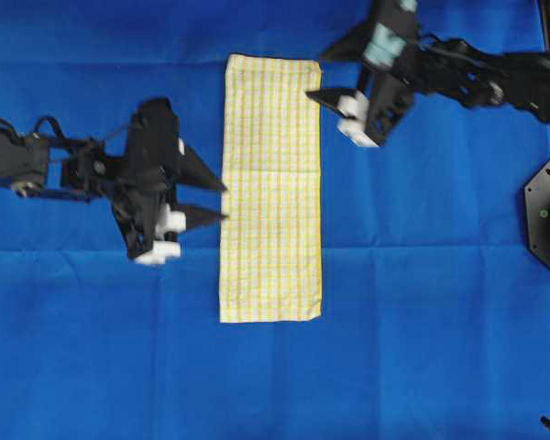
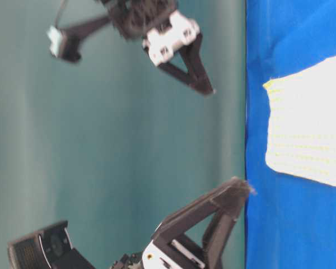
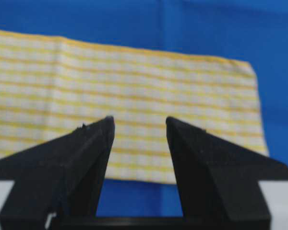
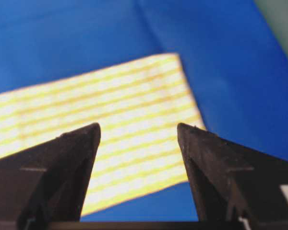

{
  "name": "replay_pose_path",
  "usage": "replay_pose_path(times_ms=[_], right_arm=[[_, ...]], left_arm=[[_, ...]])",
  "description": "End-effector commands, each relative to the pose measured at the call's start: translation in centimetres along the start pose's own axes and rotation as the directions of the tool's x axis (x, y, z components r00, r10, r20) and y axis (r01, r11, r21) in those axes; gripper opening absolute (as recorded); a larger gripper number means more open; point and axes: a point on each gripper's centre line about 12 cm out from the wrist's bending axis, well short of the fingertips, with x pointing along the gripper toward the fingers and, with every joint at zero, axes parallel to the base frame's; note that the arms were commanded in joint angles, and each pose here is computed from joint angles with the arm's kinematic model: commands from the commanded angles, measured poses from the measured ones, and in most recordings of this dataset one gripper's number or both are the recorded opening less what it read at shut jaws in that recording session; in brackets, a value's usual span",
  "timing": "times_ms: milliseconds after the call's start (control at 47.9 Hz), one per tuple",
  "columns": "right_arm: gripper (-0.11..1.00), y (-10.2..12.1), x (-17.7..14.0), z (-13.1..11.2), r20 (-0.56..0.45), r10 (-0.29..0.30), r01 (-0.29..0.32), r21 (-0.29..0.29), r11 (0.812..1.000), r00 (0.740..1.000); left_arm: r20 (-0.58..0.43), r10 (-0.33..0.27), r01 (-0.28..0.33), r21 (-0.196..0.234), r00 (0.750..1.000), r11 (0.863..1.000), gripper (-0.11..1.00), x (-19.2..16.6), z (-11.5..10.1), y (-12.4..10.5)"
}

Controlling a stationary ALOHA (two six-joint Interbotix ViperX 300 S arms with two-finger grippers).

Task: Fold the yellow towel.
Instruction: 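Retract both grippers to the sides of the strip, then pinch the strip's top corners with both grippers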

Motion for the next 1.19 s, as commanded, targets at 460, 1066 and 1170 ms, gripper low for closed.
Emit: replay_pose_path(times_ms=[460,1066,1170], right_arm=[[0.66,2.1,-4.6,-2.0,0.069,0.063,-0.063,-0.013,0.998,0.996],[0.77,-3.0,2.0,-1.5,-0.011,-0.106,0.106,0.059,0.993,0.994],[0.78,-4.2,3.8,-1.8,-0.043,-0.133,0.136,0.073,0.988,0.99]], left_arm=[[0.084,0.104,-0.102,-0.029,0.991,0.994,0.42,-2.0,0.0,4.4],[0.138,0.242,-0.248,0.03,0.96,0.968,0.78,-0.3,0.8,10.2],[0.13,0.287,-0.292,0.017,0.949,0.956,0.82,0.9,0.3,12.5]])
